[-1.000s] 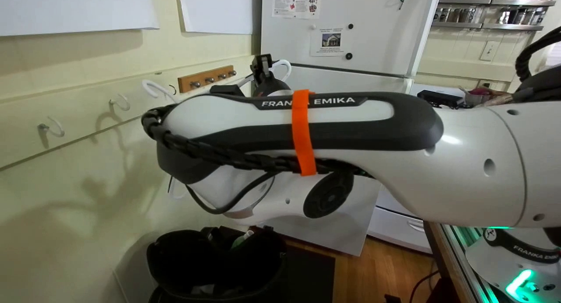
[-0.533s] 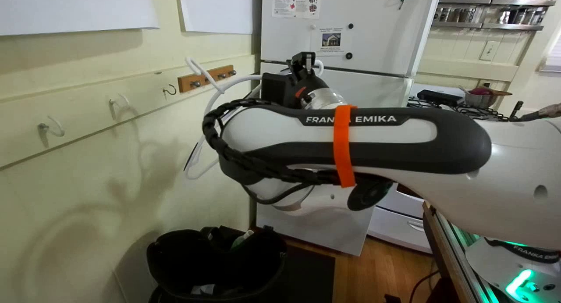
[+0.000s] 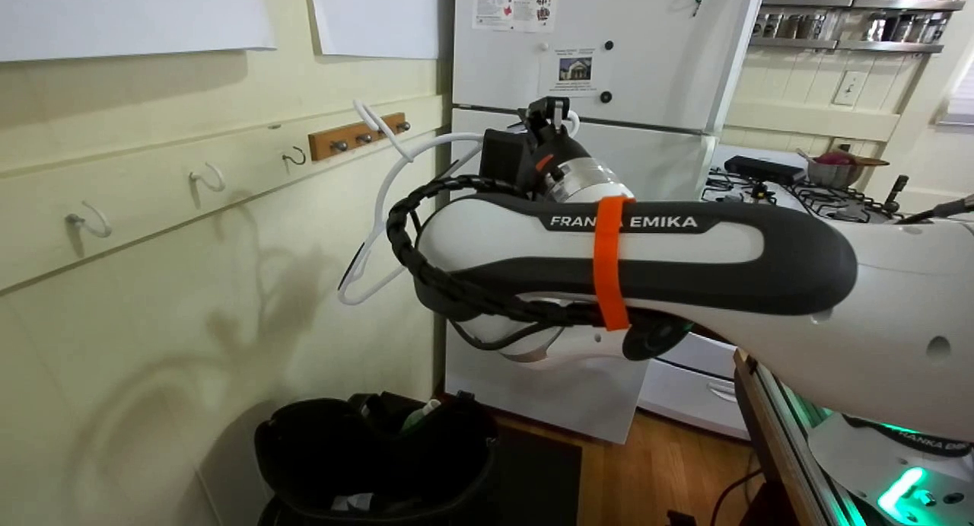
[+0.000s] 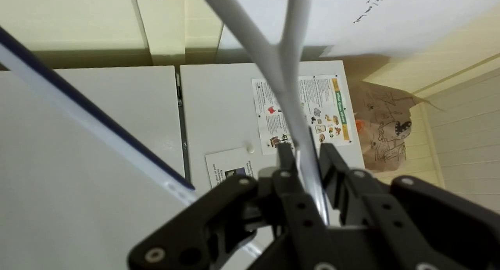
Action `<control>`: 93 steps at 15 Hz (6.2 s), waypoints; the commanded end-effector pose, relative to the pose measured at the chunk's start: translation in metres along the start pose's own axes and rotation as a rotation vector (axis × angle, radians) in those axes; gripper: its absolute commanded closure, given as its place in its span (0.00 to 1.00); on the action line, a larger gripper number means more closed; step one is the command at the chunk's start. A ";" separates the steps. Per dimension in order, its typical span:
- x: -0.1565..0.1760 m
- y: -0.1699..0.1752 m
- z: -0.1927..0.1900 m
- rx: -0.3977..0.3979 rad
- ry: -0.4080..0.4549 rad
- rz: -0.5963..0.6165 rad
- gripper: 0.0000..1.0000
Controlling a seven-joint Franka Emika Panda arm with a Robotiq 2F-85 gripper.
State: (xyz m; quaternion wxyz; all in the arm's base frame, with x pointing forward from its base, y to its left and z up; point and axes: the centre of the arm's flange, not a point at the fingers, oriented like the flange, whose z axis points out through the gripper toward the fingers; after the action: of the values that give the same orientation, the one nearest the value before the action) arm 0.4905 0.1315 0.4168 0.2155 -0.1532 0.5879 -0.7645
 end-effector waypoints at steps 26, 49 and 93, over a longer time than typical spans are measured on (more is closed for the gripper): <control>-0.126 0.008 0.065 0.125 -0.168 -0.166 0.94; -0.164 0.008 0.065 0.122 -0.297 -0.459 0.94; -0.051 0.048 0.039 -0.257 -0.374 -0.259 0.00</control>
State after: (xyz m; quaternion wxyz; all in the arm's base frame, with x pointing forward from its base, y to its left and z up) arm 0.5865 0.1333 0.3783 0.1643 -0.3926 0.5731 -0.7004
